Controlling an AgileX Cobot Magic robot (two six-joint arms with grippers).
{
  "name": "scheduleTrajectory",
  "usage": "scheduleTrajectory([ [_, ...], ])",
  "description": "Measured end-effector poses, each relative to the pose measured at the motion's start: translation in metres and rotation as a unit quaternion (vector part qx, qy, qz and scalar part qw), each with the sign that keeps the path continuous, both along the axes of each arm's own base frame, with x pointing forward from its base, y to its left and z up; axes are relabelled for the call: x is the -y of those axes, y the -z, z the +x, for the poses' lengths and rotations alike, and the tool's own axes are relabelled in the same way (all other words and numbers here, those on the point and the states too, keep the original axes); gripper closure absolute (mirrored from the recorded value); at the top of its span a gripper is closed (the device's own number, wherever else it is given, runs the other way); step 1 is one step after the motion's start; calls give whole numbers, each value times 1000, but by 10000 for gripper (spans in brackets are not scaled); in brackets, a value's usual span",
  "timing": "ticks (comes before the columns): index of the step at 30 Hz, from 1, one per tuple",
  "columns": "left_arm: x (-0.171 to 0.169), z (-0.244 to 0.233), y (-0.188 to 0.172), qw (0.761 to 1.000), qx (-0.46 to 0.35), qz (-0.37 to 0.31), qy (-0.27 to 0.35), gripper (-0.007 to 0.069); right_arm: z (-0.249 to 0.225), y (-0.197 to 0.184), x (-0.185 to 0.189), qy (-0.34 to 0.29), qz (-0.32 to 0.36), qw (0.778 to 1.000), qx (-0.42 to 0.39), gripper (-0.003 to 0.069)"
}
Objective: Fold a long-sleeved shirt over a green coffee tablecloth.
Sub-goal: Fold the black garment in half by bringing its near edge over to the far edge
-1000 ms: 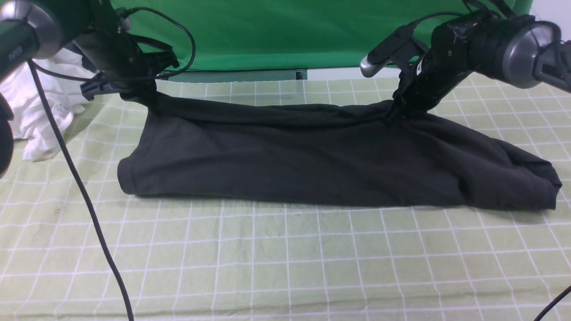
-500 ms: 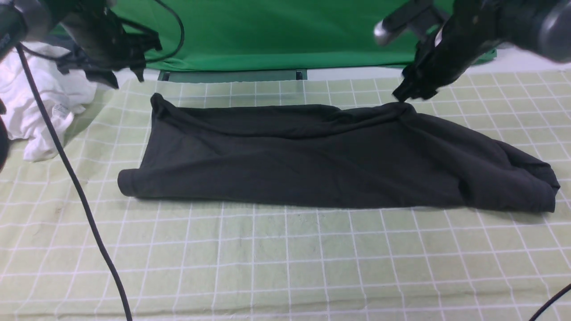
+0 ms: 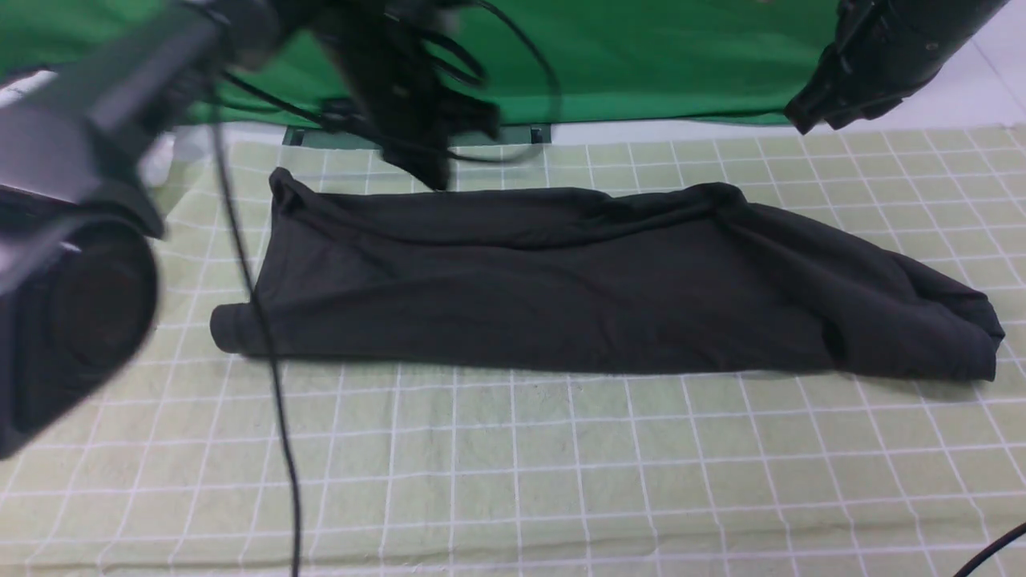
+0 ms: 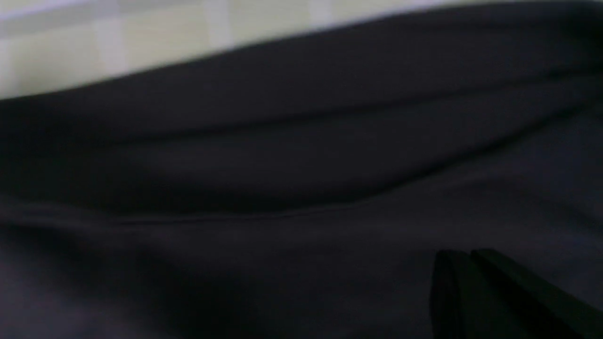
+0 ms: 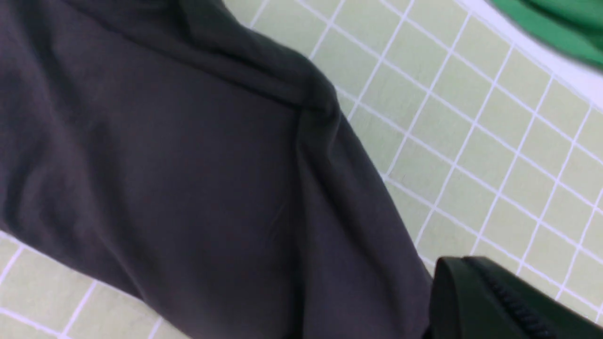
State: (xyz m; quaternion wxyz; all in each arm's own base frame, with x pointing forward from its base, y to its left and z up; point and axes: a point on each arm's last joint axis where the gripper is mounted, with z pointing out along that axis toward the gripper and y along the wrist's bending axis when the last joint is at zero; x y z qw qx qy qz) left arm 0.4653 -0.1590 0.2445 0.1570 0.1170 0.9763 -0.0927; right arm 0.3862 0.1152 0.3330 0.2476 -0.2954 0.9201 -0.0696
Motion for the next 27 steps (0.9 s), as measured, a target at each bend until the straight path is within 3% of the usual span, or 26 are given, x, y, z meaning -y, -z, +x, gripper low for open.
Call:
scheduleTrajectory([
  [6,43,3,50,999,-4,8,35,615,-1,1,1,3,-1,1000,-7,654],
  [11,43,9,81,999,-18,17,27,614,-2,1,1,5,-2,1000,-11,654],
  [17,39,19,86,999,24,33,5,614,-2,1,-1,7,9,1000,-15,655],
  [22,16,43,89,994,97,22,-35,614,-8,-3,-3,9,31,999,-28,655],
  [27,-27,56,79,992,74,-7,-103,614,-23,-20,2,4,29,999,-31,655],
])
